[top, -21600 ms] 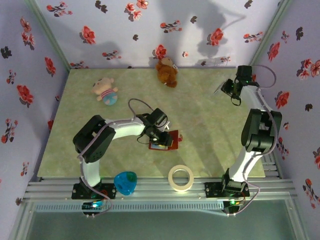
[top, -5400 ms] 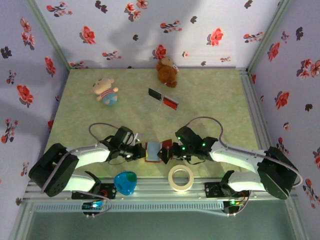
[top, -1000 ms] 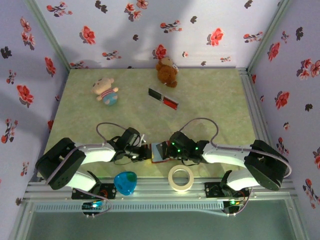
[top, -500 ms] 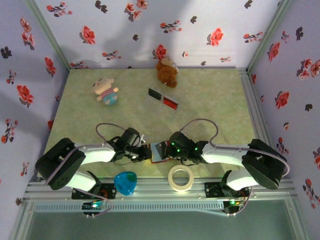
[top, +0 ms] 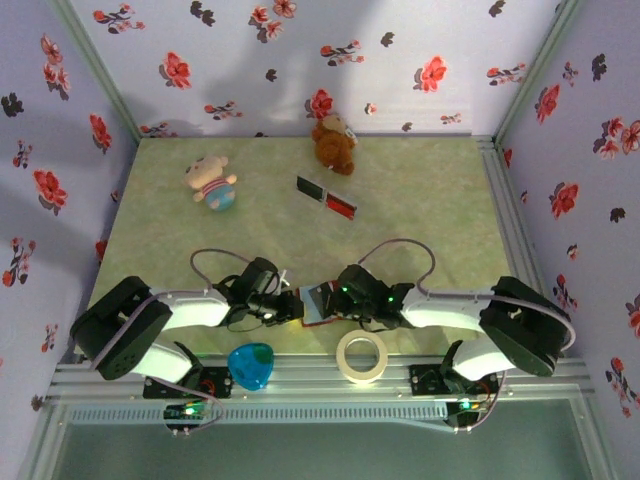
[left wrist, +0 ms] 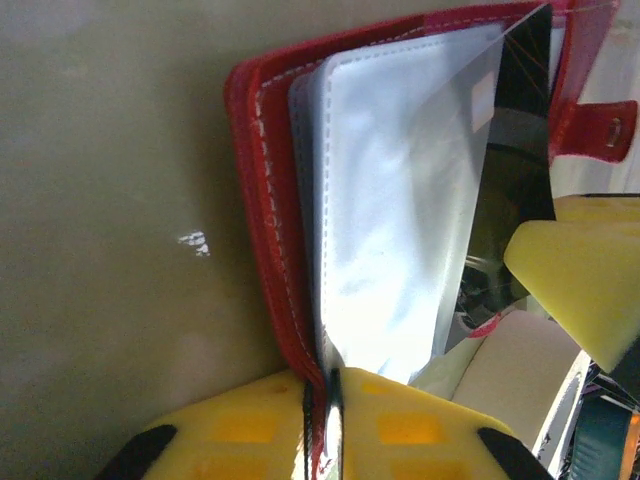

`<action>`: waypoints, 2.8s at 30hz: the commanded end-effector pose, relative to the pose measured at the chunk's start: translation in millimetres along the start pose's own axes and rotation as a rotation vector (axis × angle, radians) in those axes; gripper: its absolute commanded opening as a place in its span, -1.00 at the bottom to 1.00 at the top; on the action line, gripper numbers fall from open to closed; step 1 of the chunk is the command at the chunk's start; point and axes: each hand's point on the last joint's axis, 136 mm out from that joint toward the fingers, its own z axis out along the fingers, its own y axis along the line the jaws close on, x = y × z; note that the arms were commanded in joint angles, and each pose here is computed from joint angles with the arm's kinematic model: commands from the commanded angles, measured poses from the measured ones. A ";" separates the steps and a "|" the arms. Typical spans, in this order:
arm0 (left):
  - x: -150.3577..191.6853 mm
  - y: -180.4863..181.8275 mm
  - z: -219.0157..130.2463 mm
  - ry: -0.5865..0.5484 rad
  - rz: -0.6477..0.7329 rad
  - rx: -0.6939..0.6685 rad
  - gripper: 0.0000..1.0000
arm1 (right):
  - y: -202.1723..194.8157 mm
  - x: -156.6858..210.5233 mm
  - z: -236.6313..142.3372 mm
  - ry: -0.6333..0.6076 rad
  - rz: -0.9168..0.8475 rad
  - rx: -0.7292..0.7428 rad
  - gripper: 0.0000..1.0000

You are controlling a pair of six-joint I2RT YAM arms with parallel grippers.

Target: Put the credit cards into the card holder

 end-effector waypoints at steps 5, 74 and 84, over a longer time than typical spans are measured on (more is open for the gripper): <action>28.7 36.9 8.0 0.085 -0.027 -0.138 -0.88 | 0.4 26.8 -7.0 0.069 -0.115 -0.049 -0.72; 29.1 31.8 11.8 0.105 -0.007 -0.217 -1.00 | -4.8 22.0 -0.6 0.049 -0.100 -0.072 -0.57; 26.9 29.0 10.0 0.100 0.009 -0.219 -1.00 | -20.5 9.2 -33.4 0.039 -0.187 0.045 -0.27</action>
